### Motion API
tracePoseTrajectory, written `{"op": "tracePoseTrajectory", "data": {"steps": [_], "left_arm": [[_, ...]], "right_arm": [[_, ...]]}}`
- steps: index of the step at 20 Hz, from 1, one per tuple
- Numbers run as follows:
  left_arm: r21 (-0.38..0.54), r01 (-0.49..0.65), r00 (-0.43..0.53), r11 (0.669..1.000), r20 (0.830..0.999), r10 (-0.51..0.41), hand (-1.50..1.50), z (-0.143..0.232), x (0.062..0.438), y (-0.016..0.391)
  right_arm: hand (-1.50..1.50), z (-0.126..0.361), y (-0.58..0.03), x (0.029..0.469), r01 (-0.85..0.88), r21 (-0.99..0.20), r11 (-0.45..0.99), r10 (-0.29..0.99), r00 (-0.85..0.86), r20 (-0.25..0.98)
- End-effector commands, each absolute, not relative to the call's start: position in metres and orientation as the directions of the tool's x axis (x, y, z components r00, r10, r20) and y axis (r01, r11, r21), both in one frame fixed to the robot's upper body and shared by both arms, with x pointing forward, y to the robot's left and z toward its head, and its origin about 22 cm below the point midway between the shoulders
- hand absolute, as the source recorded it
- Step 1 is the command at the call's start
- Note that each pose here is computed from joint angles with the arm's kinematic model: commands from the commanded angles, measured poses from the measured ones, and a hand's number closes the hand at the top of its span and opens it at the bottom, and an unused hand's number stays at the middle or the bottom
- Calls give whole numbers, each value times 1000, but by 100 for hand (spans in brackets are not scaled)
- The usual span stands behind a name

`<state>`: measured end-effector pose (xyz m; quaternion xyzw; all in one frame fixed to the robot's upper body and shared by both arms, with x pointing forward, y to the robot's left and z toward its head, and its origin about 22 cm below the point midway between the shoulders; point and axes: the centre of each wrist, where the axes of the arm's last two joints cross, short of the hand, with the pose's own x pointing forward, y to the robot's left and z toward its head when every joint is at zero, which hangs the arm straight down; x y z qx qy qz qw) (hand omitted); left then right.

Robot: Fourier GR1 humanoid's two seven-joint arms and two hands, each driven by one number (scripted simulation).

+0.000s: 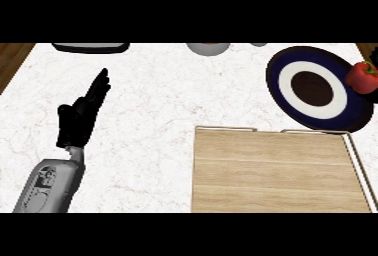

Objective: Pick the bell pepper from the tray and place it in the plate

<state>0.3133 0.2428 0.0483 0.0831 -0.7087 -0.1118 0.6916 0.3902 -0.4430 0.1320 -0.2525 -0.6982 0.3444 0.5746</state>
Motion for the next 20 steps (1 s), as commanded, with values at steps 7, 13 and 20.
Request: {"op": "tracePoseTrajectory", "data": {"steps": [7,13,20], "left_arm": [[266,60,-31,962,964,-264,0,49,313,242],[268,51,-30,962,963,-267,0,43,312,233],[278,29,-32,960,960,-277,0,44,308,238]], "right_arm": [[-150,81,-376,418,-205,-725,658,735,-35,677],[-150,64,-363,419,-193,-654,731,659,-48,751],[-150,82,-411,404,-73,-342,937,333,-118,936]]}}
